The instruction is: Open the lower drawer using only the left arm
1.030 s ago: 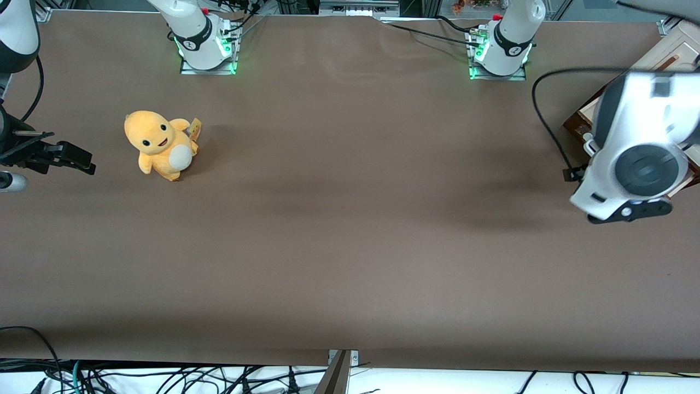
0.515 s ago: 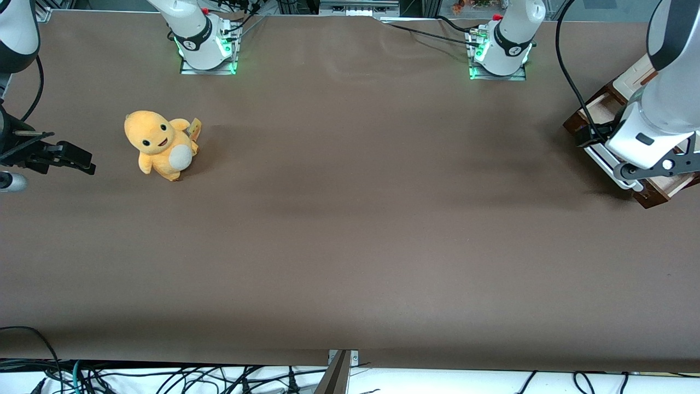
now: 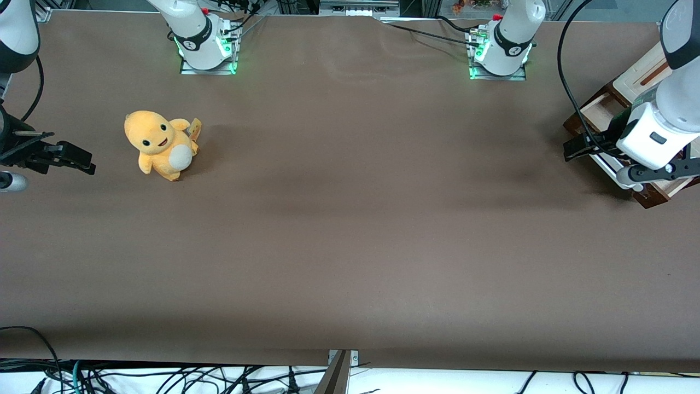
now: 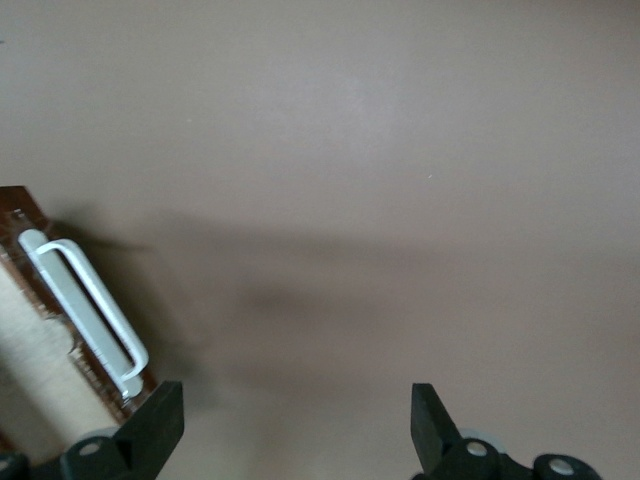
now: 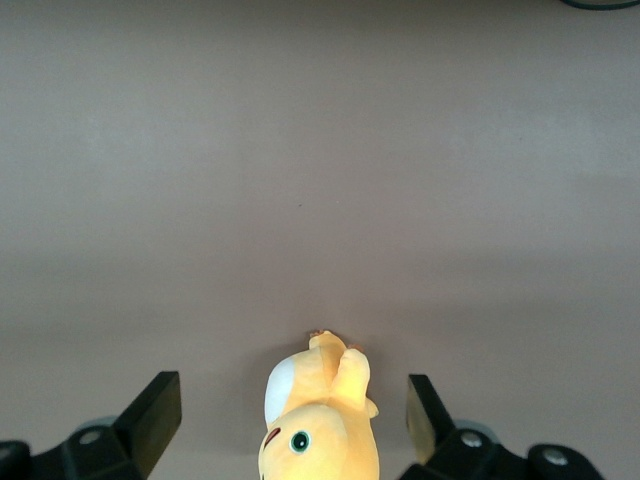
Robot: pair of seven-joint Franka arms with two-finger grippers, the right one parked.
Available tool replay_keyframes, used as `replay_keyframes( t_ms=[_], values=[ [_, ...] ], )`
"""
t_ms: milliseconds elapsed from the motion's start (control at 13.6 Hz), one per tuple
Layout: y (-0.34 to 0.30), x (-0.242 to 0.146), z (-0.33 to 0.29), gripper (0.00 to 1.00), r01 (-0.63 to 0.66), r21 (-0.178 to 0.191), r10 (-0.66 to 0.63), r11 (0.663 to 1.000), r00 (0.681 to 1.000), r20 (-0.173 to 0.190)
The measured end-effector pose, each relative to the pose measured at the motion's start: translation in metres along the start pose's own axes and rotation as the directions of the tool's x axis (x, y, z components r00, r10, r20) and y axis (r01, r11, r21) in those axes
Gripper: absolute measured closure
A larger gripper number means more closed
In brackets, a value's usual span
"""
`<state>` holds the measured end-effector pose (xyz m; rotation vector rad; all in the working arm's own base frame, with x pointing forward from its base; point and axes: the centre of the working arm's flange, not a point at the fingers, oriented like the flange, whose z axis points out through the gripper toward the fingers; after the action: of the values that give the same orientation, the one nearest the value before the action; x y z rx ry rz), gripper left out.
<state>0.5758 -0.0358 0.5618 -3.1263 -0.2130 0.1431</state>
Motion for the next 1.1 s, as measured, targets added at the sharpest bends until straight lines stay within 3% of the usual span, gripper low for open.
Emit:
replay_keyframes(
  t_ms=[147, 294, 1104],
  values=[
    [-0.007, -0.011, 0.001, 0.0, -0.063, 0.007, 0.063, 0.998, 0.997, -0.033],
    [-0.007, -0.023, 0.0, 0.0, -0.091, 0.019, 0.091, 0.996, 0.995, -0.043],
    [-0.001, -0.03, 0.002, 0.0, -0.096, 0.002, 0.096, 0.995, 0.994, -0.048]
  ],
)
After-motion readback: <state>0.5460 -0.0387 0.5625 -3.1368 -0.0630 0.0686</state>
